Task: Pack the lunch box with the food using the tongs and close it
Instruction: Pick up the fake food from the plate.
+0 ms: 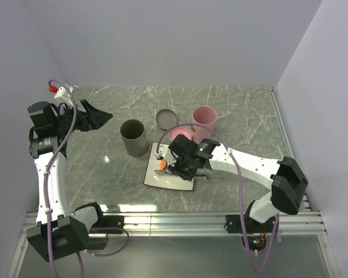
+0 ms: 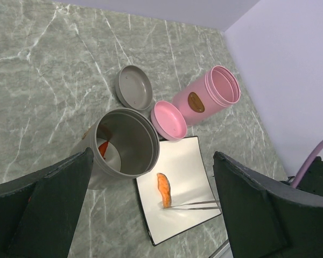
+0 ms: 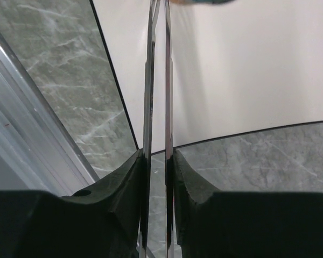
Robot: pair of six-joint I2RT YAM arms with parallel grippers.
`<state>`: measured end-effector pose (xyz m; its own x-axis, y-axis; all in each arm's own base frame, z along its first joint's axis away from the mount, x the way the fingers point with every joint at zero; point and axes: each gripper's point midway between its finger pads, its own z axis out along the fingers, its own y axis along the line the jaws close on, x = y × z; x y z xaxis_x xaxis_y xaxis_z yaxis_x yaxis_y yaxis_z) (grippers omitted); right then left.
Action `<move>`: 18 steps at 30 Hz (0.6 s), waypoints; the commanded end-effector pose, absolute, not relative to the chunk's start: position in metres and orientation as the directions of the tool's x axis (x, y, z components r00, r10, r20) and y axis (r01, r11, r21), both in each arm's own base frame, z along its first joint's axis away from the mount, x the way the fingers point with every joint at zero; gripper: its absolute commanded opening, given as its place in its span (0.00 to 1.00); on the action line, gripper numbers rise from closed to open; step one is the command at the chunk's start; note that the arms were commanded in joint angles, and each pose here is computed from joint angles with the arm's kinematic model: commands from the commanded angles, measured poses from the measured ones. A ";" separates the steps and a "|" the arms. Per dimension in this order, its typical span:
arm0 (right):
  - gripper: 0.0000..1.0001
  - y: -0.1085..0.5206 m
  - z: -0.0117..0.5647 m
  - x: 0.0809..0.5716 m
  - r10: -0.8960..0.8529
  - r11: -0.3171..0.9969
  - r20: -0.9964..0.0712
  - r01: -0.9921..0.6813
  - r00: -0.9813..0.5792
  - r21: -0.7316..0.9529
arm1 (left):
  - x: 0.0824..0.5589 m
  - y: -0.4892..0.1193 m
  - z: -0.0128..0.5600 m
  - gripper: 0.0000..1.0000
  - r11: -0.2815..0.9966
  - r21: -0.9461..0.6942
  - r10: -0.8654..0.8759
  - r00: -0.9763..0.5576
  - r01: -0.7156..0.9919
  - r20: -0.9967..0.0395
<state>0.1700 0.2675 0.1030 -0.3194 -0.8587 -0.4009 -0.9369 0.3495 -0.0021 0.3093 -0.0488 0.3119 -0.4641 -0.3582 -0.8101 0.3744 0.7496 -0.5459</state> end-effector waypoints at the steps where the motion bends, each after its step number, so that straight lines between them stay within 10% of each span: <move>1: 0.31 0.261 0.104 0.181 -0.841 0.398 -0.412 -0.917 -0.351 -0.031 | 0.307 -0.050 0.321 0.99 0.750 -0.522 -0.343 -0.436 0.406 -0.832; 18: 0.35 0.222 0.137 0.192 -0.775 0.484 -0.474 -0.875 -0.419 -0.018 | 0.310 -0.051 0.322 0.99 0.732 -0.539 -0.355 -0.443 0.416 -0.823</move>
<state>0.1939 0.2179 0.1136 -0.4490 -0.7933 -0.4112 -0.8639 0.5029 -0.0269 0.3099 -0.0491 0.3125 -0.4636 -0.3593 -0.8099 0.3778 0.7466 -0.5476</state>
